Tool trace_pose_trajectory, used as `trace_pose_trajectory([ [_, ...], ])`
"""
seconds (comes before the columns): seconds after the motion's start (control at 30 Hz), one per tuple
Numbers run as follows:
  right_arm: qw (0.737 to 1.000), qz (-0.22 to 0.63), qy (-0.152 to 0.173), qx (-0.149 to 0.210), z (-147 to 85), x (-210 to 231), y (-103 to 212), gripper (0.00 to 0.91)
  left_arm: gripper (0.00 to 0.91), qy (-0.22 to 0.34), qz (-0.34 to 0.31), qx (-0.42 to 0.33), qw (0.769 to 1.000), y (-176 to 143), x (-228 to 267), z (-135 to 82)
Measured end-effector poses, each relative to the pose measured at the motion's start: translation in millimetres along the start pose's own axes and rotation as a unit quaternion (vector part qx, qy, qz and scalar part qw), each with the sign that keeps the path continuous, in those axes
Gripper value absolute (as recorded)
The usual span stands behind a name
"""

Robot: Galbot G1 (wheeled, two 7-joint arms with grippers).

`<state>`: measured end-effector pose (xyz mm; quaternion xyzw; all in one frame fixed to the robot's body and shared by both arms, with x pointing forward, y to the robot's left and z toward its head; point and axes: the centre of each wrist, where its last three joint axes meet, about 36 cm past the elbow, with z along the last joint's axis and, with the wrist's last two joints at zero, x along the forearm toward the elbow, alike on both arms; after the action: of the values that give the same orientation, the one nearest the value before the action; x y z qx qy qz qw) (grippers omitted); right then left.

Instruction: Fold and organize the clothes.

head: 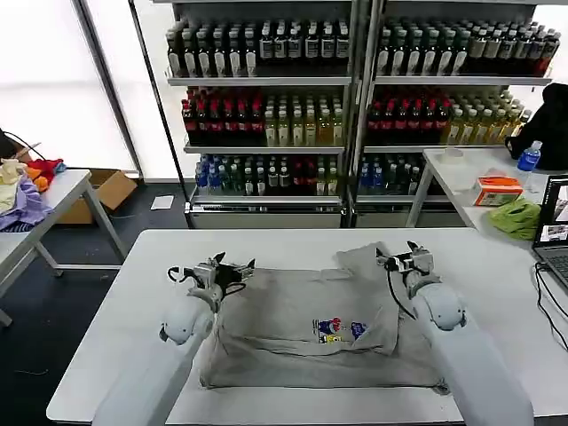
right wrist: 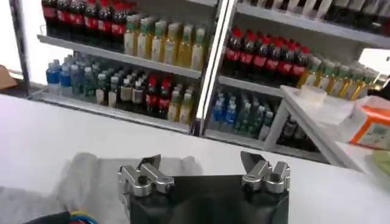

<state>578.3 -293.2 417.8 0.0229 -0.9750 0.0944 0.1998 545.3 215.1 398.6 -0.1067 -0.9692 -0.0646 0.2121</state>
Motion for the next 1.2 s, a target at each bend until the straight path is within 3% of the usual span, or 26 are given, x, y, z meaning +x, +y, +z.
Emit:
trace_pose_trajectory([
  [0.57, 0.998, -0.004, 0.035, -0.05, 17, -36, 25, 0.907, 0.907, 0.038, -0.008, -0.008, 0.999, 7, -17, 5],
  [0.6, 0.998, -0.003, 0.036, -0.052, 17, -37, 25, 0.907, 0.877, 0.038, -0.008, -0.008, 0.999, 7, -18, 4],
  [0.67, 0.998, -0.001, 0.039, -0.056, 18, -39, 25, 0.907, 0.645, 0.04, -0.009, -0.008, 0.999, 7, -20, 5],
  [0.7, 0.998, 0.0, 0.04, -0.057, 19, -40, 25, 0.907, 0.474, 0.042, -0.008, -0.008, 0.999, 7, -20, 5],
  [0.73, 0.997, 0.0, 0.041, -0.059, 21, -41, 25, 0.907, 0.403, 0.043, -0.008, -0.009, 0.999, 7, -21, 6],
  [0.83, 0.997, 0.002, 0.045, -0.067, 25, -43, 25, 0.907, 0.081, 0.046, -0.008, -0.009, 0.999, 7, -21, 7],
  [0.97, 0.996, 0.003, 0.051, -0.077, 32, -43, 28, 0.887, 0.01, 0.049, -0.008, -0.01, 0.999, 7, -21, 10],
  [1.0, 0.996, 0.004, 0.051, -0.079, 33, -43, 28, 0.766, 0.01, 0.05, -0.007, -0.01, 0.999, 7, -21, 11],
  [1.07, 0.995, 0.004, 0.053, -0.082, 37, -42, 29, 0.665, 0.01, 0.052, -0.006, -0.011, 0.999, 7, -20, 12],
  [1.2, 0.995, 0.007, 0.057, -0.083, 43, -40, 30, 0.665, 0.01, 0.054, -0.004, -0.014, 0.998, 5, -17, 15],
])
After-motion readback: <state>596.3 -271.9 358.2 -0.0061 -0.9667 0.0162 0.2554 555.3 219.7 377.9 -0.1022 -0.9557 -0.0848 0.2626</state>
